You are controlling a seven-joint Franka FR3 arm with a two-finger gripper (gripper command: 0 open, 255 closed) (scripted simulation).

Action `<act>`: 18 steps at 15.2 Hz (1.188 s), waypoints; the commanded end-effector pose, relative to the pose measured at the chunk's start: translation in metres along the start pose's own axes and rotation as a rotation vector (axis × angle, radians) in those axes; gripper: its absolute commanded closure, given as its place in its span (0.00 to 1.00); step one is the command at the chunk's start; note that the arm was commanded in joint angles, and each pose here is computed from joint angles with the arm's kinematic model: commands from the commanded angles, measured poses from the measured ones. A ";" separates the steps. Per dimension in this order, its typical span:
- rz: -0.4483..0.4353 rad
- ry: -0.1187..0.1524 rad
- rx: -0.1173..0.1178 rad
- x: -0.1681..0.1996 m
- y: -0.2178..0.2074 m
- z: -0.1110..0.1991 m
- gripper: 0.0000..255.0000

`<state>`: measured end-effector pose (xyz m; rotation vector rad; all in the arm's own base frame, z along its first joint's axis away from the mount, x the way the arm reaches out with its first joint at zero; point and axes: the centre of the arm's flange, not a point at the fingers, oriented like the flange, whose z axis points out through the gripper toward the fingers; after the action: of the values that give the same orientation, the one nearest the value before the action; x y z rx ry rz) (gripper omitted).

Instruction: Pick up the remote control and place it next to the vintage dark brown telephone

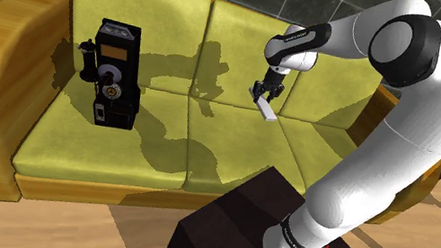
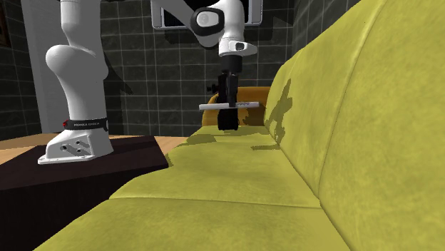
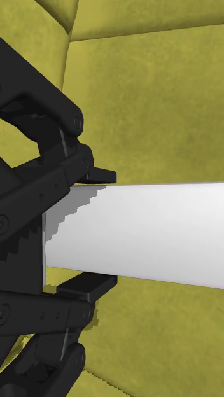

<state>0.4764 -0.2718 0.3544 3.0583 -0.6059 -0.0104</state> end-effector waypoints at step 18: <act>0.000 0.000 0.000 0.000 0.003 -0.101 1.00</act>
<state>0.4765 -0.2714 0.4493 3.0583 -0.6058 -0.0104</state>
